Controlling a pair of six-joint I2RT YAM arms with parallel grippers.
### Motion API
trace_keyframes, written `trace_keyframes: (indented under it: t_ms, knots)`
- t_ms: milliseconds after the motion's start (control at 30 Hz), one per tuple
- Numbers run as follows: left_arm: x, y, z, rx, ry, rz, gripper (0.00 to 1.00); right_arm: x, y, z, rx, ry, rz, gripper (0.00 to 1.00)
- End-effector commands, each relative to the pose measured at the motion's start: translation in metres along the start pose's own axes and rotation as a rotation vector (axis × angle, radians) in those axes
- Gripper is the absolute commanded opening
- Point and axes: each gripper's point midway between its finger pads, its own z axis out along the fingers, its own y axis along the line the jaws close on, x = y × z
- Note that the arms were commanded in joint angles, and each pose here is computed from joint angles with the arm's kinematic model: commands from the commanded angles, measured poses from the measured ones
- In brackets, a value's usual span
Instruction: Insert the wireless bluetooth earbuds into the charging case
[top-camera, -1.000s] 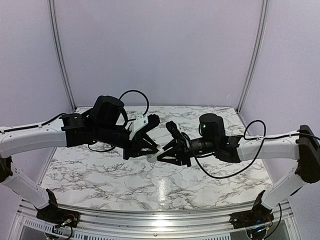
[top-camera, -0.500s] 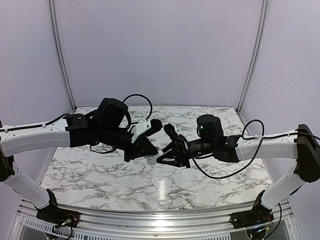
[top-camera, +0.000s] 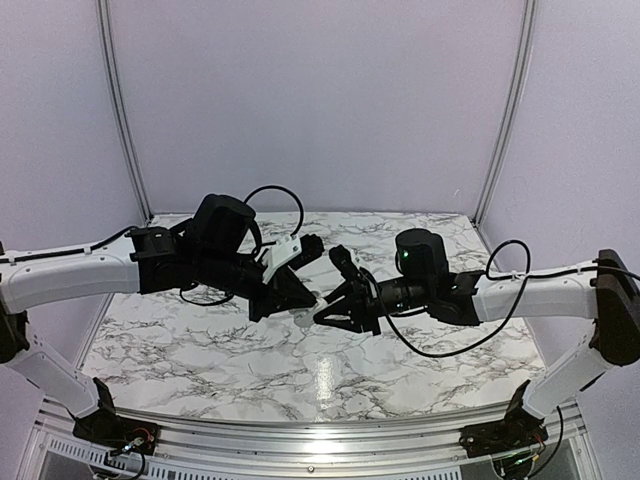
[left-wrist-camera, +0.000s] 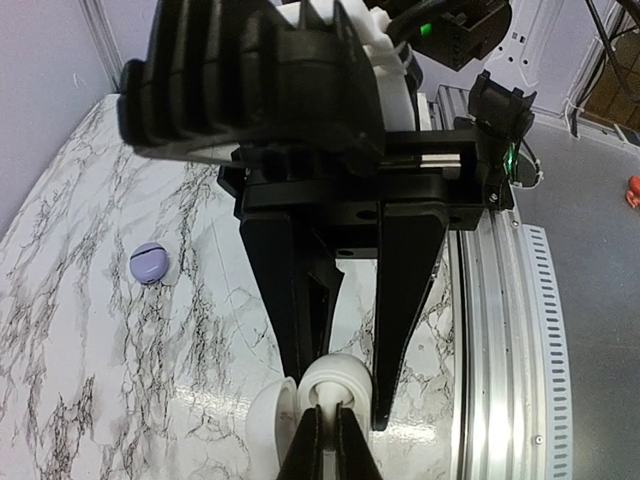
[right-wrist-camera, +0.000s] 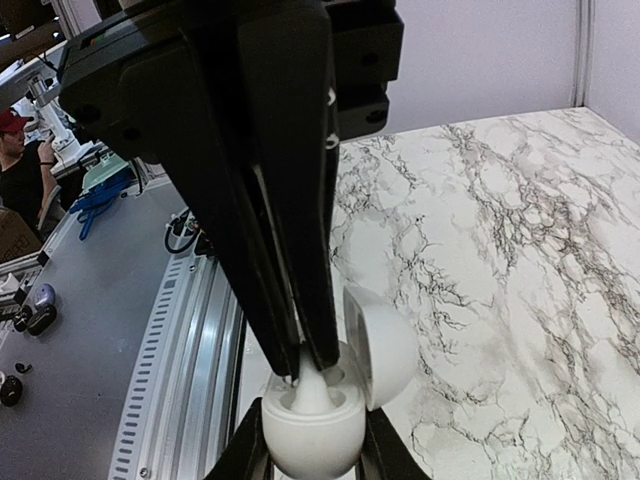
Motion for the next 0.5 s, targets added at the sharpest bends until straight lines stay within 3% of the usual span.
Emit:
trace_keyframes:
  t_ms: [0, 467]
  knots:
    - [-0.007, -0.005, 0.002, 0.03, -0.028, -0.042, 0.0, -0.048, 0.008, -0.009, 0.019, -0.146, -0.089, 0.0]
    - [-0.01, -0.012, 0.008, 0.079, -0.081, -0.102, 0.0, -0.068, 0.01, -0.02, 0.054, -0.238, -0.115, 0.0]
